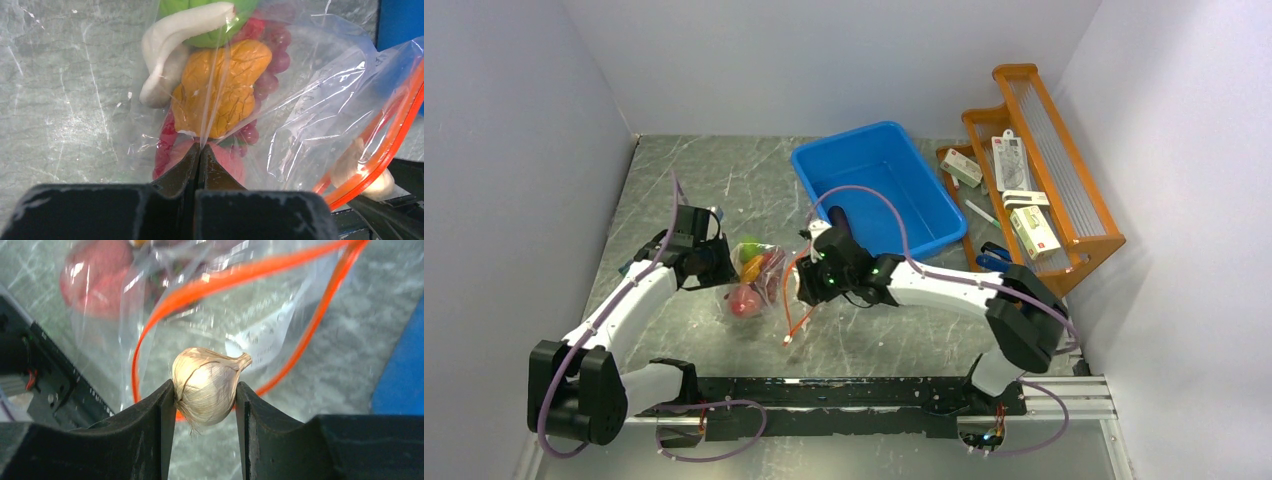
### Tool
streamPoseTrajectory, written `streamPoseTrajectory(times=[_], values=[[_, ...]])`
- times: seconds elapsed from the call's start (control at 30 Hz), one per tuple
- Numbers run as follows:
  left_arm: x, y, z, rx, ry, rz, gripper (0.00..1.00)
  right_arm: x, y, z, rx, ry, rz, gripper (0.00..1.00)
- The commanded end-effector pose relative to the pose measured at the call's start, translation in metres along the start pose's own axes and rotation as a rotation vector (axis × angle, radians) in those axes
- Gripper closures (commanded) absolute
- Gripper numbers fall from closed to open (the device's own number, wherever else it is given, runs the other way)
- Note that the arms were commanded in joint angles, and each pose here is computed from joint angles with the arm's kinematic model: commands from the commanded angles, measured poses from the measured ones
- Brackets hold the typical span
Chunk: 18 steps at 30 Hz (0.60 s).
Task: Open the zip-top bag and remove the fake food
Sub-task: Pick up the fake vegetable from the zipper food storage bag, then place the fake vegetable in the bin.
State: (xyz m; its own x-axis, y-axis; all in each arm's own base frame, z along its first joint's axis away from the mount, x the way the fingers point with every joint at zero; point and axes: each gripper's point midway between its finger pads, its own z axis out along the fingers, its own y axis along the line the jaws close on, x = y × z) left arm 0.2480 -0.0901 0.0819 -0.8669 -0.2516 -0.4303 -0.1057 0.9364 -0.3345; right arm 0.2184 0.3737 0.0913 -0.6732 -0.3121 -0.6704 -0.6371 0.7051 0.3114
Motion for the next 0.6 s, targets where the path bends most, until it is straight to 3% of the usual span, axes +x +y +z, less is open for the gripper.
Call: streamPoseTrajectory(times=[0.0, 0.3, 0.57], values=[[-0.002, -0.005, 0.000, 0.007, -0.017, 0.022, 0.93, 0.003, 0.013, -0.035, -0.087, -0.050, -0.010, 0.69], [-0.003, -0.007, -0.003, 0.008, -0.034, 0.028, 0.93, -0.031, 0.000, -0.110, -0.008, -0.254, -0.058, 0.71], [-0.001, -0.008, -0.002, 0.002, -0.030, 0.033, 0.93, -0.054, -0.071, -0.158, 0.392, -0.420, -0.032, 0.70]])
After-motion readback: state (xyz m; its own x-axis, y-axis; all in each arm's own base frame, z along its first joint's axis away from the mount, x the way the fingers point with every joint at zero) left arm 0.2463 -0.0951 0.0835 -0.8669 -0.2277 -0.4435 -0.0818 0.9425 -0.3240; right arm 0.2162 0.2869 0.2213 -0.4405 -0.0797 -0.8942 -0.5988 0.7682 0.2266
